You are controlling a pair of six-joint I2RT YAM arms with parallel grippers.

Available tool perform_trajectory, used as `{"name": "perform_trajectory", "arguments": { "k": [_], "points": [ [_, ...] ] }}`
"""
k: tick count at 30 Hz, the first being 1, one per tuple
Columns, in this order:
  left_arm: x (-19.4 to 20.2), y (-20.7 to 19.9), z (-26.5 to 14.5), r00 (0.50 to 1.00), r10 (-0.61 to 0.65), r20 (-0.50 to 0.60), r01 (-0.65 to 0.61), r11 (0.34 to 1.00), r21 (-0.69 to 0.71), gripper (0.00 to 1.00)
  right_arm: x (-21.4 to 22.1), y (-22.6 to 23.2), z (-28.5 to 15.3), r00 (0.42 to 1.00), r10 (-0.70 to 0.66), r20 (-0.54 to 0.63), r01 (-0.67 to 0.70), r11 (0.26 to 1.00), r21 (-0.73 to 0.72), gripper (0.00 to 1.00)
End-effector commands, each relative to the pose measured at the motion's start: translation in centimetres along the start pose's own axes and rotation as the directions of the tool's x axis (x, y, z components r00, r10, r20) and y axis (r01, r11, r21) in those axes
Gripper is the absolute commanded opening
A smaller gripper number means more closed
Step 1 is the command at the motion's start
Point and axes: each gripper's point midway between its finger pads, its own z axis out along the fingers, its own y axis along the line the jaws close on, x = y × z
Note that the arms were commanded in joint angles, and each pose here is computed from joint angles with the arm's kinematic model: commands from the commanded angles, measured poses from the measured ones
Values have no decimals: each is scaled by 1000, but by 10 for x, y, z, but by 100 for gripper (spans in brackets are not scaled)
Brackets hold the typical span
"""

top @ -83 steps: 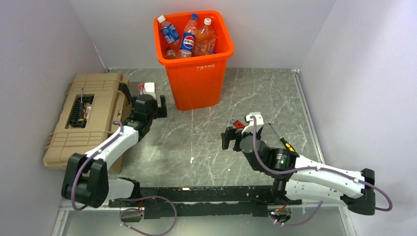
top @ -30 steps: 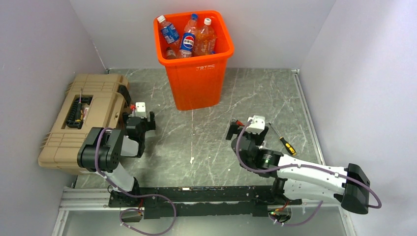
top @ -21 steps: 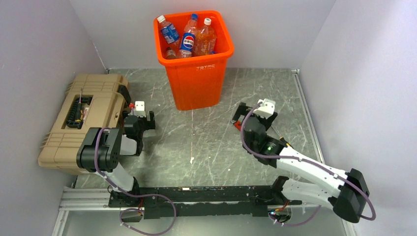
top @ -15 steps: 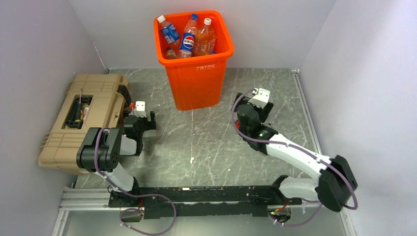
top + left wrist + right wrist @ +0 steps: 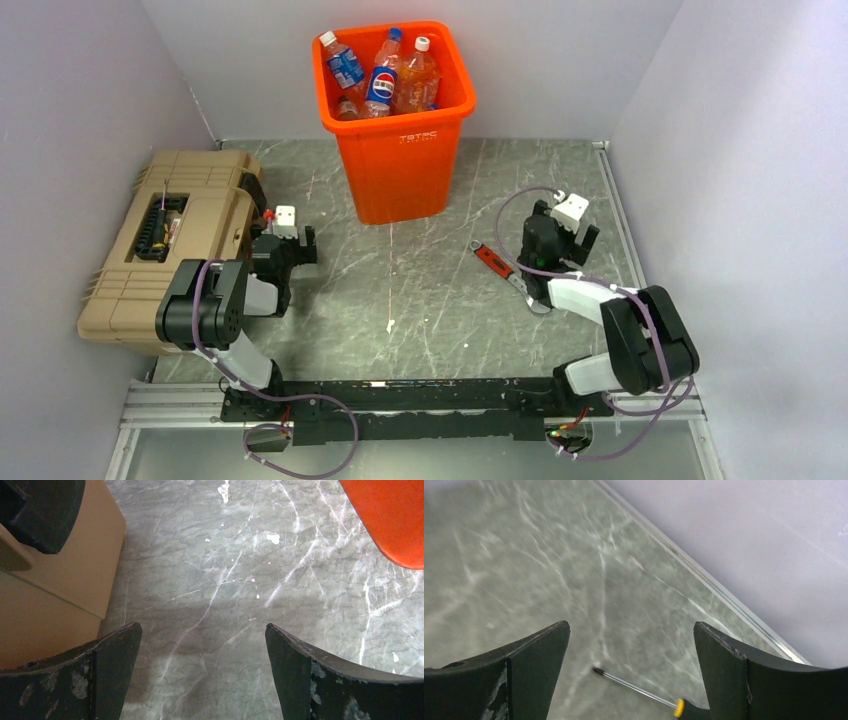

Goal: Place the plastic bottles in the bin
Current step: Reset both arms

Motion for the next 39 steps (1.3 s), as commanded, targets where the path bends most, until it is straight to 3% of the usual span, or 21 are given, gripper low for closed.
{"name": "perform_trajectory", "arguments": {
  "k": [1,6,10,15,18,19,21,25,39],
  "points": [
    [-12,10,4,999,-10,34,11,999,-39,99,18,-4,11,999,-53,6,54,998,-46,100],
    [-11,15,5,999,-26,27,28,997,-72,99,41,-24,24,999,48,5,-48,998,-29,100],
    [-12,16,5,999,-25,32,27,997,-77,99,42,6,23,1000,-16,5,17,963,-270,100],
    [-12,17,5,999,-28,26,30,996,-81,99,43,-5,23,998,56,1,-53,957,-287,100],
    [-11,16,5,999,-28,24,30,996,-78,99,48,1,14,998,59,30,-44,927,-372,100],
    [-11,16,5,999,-28,23,30,996,-78,99,39,-2,11,991,76,108,-30,925,-378,100],
    [-11,16,5,999,-30,22,32,996,-78,99,46,2,4,996,63,68,-30,913,-406,100],
    [-12,15,6,999,-32,20,34,997,-75,99,51,0,20,998,67,10,-58,920,-387,100],
    [-7,26,10,997,-75,-8,74,994,-84,99,49,-3,20,998,63,27,-49,932,-358,100]
  ]
}}
